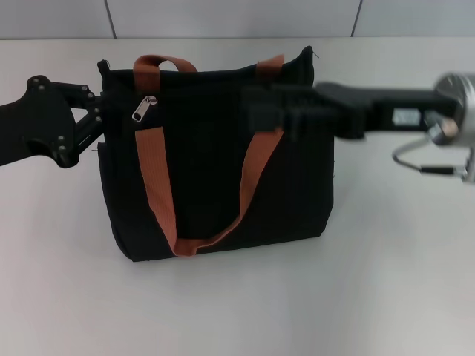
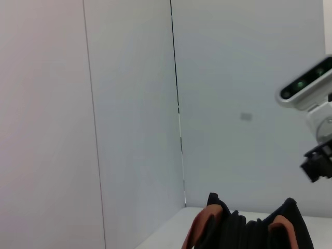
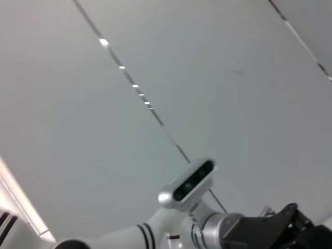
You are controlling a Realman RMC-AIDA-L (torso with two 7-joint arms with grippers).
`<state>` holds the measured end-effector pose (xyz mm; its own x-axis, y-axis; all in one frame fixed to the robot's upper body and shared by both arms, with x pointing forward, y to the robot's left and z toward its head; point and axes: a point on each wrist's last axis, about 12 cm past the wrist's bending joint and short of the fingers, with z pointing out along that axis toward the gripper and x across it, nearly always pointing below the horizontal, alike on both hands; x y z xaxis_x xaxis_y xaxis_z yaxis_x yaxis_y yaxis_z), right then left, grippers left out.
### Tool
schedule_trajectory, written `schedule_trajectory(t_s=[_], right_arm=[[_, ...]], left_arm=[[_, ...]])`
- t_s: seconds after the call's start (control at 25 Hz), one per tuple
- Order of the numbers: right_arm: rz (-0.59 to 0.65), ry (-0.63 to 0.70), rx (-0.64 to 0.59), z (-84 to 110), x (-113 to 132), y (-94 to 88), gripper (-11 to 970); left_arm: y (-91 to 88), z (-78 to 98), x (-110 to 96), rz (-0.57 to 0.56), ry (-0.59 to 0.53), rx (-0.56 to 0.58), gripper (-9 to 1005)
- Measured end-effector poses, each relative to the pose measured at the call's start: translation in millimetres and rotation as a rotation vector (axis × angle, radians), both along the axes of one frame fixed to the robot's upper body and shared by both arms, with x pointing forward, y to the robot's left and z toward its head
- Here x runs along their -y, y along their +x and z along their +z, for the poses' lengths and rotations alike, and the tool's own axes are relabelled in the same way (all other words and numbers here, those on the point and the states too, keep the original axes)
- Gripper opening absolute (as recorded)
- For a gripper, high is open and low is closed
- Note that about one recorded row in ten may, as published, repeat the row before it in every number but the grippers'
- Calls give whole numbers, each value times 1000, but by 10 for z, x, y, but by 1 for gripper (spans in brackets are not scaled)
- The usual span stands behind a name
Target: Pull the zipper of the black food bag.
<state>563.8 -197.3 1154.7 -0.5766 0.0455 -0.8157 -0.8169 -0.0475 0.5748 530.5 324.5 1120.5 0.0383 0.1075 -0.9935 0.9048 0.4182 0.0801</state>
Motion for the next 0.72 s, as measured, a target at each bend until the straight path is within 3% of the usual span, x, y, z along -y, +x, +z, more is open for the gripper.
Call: schedule_trajectory(t_s=[0.24,0.52,0.72], right_arm=[[34,-107,-127,242,-287,281,792],[25,-276,-269,371,-588,472,790],[12,-331,-341,405,-705,527,595]], left_arm=[[1,-10,25,2,-4,1,32],[4,-12,22,7,-3,2,32],[9,-11,32,5,-5,2,32]])
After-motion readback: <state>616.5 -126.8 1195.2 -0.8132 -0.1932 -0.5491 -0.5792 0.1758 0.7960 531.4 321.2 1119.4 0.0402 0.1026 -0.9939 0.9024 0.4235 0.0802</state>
